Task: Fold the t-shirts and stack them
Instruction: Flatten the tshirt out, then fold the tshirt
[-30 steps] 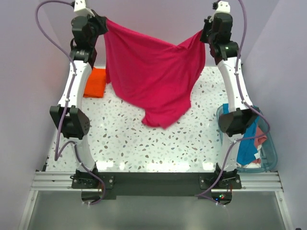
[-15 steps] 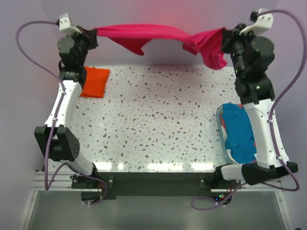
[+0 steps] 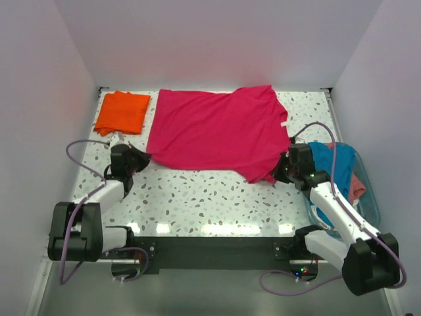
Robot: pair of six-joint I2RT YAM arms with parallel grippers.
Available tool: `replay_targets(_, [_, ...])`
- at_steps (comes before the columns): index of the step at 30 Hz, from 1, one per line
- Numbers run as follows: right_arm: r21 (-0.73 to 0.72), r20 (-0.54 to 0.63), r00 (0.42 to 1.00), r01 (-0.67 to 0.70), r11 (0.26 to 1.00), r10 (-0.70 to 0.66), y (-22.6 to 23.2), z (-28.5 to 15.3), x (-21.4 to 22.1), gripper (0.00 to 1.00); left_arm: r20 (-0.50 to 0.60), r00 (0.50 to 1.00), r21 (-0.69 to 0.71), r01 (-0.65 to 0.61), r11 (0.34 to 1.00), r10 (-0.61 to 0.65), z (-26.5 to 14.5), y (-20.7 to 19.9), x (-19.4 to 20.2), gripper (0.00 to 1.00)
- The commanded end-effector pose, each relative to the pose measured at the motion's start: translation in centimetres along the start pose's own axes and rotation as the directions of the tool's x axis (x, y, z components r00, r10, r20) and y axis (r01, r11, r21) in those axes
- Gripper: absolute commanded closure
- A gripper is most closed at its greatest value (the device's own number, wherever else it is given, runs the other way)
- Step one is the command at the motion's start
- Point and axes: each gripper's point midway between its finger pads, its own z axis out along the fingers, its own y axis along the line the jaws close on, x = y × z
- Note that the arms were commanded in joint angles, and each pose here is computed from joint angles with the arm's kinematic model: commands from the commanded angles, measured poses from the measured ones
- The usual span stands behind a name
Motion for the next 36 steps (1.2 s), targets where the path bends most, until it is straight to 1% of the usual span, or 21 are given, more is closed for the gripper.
replay_targets(1, [-0.109,0.025,0.998,-0.056,0.992,0.059,2.1,-2.4,0.0,1.0,0.031,0.992,-0.024,0.126,0.992,-0.126,-1.6,1.3,1.6,1.0])
replay_targets(2, [-0.081,-0.01,0.999,-0.049,0.995,0.049,1.3,-2.7,1.1,1.0,0.017,0.992,-0.089,0.126,0.988,-0.125,-2.0,3.2,2.9,1.0])
replay_targets(3, [-0.065,-0.029,0.999,-0.047,0.997,0.045,0.8,-2.9,1.9,1.0,0.037,0.992,-0.113,0.121,0.986,-0.117,-2.5,3.7,2.7,1.0])
replay_targets(4, [-0.064,-0.043,0.998,-0.046,0.997,0.044,0.6,-3.1,2.6,1.0,0.011,0.993,-0.168,0.117,0.979,-0.117,-3.1,5.1,3.8,1.0])
replay_targets(6, [-0.072,-0.059,0.998,-0.041,0.997,0.037,0.1,-3.8,3.8,1.0,0.051,0.992,-0.196,0.121,0.973,-0.113,-4.0,5.7,3.3,1.0])
replay_targets(7, [-0.065,-0.07,0.997,-0.037,0.997,0.032,-0.2,-4.2,4.4,1.0,0.045,0.993,-0.231,0.119,0.966,-0.111,-4.5,6.5,3.7,1.0])
replay_targets(10, [-0.081,-0.032,0.999,-0.039,0.996,0.037,-0.1,-5.2,4.1,1.0,0.1,0.99,-0.226,0.124,0.966,-0.104,-5.8,6.2,2.3,1.0])
replay_targets(14, [-0.069,0.077,0.997,-0.026,0.997,0.031,0.5,-6.5,0.6,1.0,0.152,0.983,-0.141,0.12,0.983,-0.099,-6.1,3.3,-0.3,1.0])
replay_targets(15, [-0.05,0.081,0.997,-0.014,0.999,0.018,0.6,-6.3,0.0,1.0,0.131,0.987,-0.148,0.115,0.982,-0.096,-5.7,3.2,-0.2,1.0])
replay_targets(17, [-0.019,0.116,0.993,0.02,1.0,-0.018,1.2,-6.2,-2.7,1.0,0.116,0.99,-0.112,0.093,0.989,-0.08,-4.4,0.8,-1.9,1.0])
replay_targets(18, [-0.006,0.128,0.991,0.032,0.999,-0.031,1.4,-6.0,-3.6,1.0,0.086,0.993,-0.134,0.091,0.987,-0.08,-3.8,1.4,-1.1,1.0])
replay_targets(20, [-0.008,0.185,0.981,0.059,0.998,-0.056,2.6,-6.1,-6.5,1.0,0.091,0.993,-0.102,0.09,0.991,-0.081,-2.7,-0.2,-2.2,1.0])
replay_targets(21, [0.035,0.169,0.983,0.066,0.997,-0.071,2.3,-5.0,-7.1,1.0,0.064,0.995,-0.128,0.089,0.988,-0.081,-1.7,0.2,-1.7,1.0])
replay_targets(22, [0.043,0.183,0.978,0.09,0.995,-0.096,2.7,-4.6,-8.1,1.0,0.079,0.993,-0.116,0.091,0.989,-0.082,-1.1,-0.7,-2.7,1.0])
replay_targets(24, [0.058,0.211,0.97,0.106,0.993,-0.116,3.6,-4.2,-10.5,1.0,0.058,0.995,-0.137,0.089,0.987,-0.082,0.3,-0.5,-2.5,1.0])
replay_targets(25, [0.085,0.19,0.973,0.119,0.989,-0.134,3.5,-2.8,-10.9,1.0,0.071,0.994,-0.118,0.095,0.988,-0.086,0.9,-1.5,-3.4,1.0])
replay_targets(27, [0.095,0.212,0.967,0.122,0.988,-0.14,4.4,-2.2,-13.0,1.0,0.045,0.995,-0.139,0.09,0.986,-0.084,2.6,-1.3,-3.1,1.0])
replay_targets(29, [0.11,0.202,0.967,0.136,0.985,-0.157,5.0,-0.4,-14.4,1.0,0.05,0.996,-0.139,0.084,0.987,-0.078,3.9,-2.3,-4.3,1.0])
replay_targets(30, [0.113,0.194,0.968,0.142,0.983,-0.162,5.2,0.4,-14.7,1.0,0.03,0.997,-0.165,0.074,0.983,-0.07,4.9,-1.6,-3.8,1.0])
replay_targets(31, [0.114,0.188,0.967,0.154,0.982,-0.173,5.4,1.1,-15.1,1.0,0.04,0.997,-0.157,0.072,0.985,-0.067,5.5,-2.5,-4.7,1.0])
replay_targets(36, [0.147,0.173,0.962,0.185,0.972,-0.209,6.0,4.5,-17.1,1.0,0.035,0.999,-0.197,0.044,0.98,-0.038,8.4,-2.4,-5.6,1.0])
